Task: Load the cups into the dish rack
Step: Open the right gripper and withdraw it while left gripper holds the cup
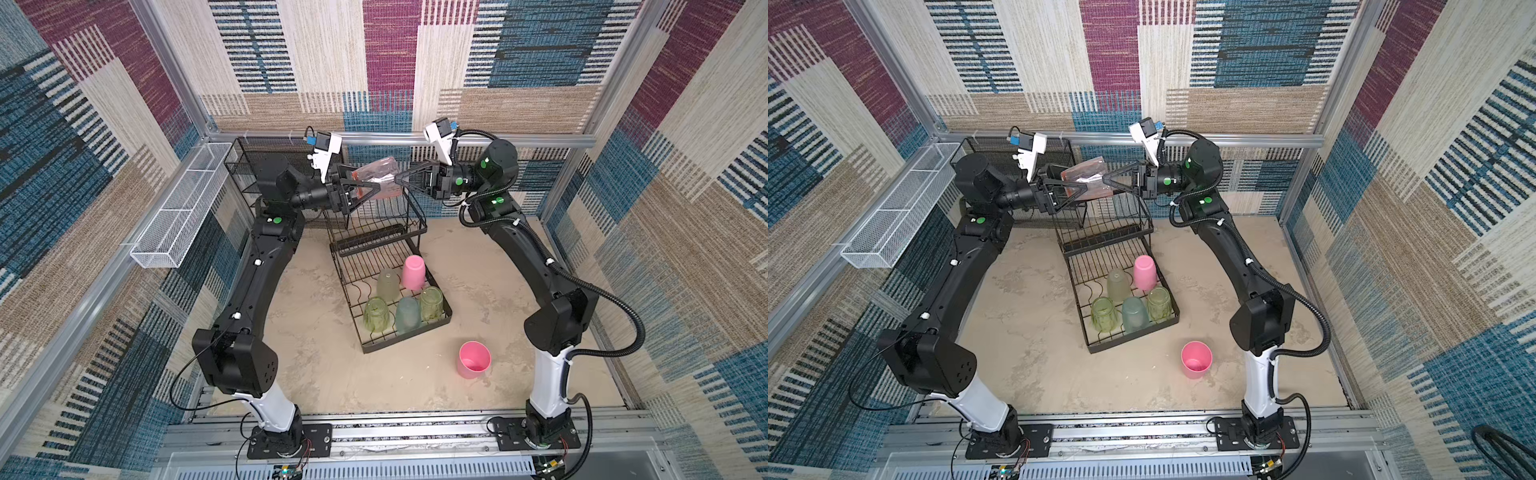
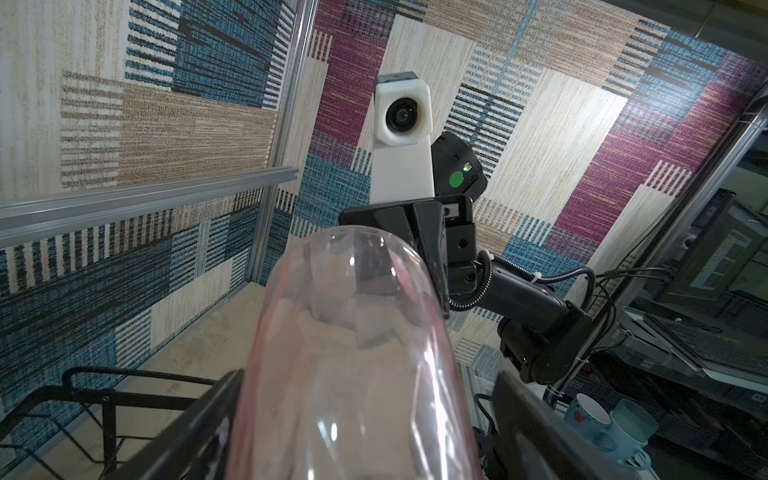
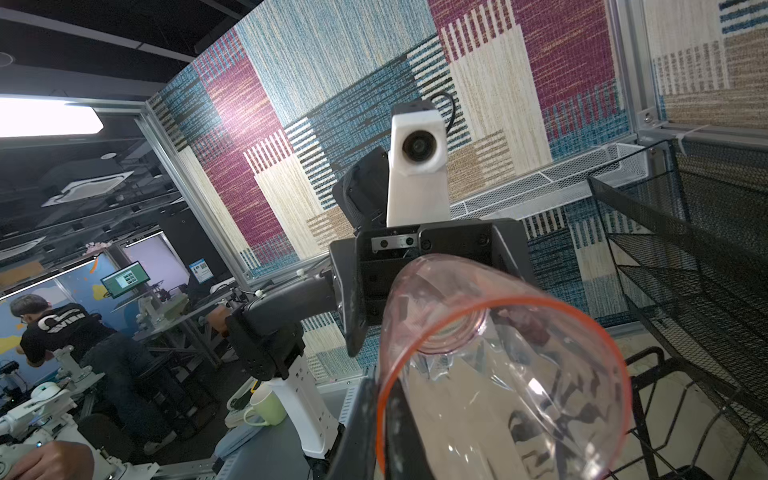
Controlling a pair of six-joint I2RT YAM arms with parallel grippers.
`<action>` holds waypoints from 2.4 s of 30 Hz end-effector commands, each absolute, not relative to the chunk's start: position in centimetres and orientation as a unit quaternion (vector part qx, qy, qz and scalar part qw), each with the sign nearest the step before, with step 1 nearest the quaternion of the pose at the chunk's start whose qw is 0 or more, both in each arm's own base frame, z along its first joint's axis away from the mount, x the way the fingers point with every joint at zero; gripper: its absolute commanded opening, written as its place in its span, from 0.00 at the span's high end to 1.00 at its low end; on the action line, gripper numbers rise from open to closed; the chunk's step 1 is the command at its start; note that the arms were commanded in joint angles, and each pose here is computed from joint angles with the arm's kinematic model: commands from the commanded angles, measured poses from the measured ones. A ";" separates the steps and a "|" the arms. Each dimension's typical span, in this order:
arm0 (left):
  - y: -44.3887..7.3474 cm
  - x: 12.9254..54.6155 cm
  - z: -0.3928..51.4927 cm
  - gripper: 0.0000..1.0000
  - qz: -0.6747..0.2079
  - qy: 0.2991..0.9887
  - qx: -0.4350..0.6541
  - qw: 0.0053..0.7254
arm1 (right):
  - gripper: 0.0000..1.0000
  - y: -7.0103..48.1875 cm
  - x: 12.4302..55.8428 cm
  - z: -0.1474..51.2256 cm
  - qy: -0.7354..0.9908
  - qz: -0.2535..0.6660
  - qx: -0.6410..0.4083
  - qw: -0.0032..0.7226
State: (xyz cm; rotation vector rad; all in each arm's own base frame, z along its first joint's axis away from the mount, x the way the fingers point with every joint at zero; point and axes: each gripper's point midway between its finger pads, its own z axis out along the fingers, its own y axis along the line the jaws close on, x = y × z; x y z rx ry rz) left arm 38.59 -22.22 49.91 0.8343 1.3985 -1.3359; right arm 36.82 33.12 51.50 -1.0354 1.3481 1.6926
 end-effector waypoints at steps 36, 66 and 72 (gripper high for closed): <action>-22.9 41.3 49.4 0.25 -0.578 0.567 0.333 0.483 | 1.00 33.8 39.7 52.1 0.547 0.635 -0.362 0.408; -19.1 44.7 44.9 0.27 -0.452 0.721 0.204 0.485 | 0.50 29.0 47.3 47.7 0.660 0.527 -0.254 0.471; -17.3 45.9 41.3 0.27 -0.378 0.787 0.161 0.460 | 0.48 25.6 50.8 43.8 0.737 0.427 -0.172 0.496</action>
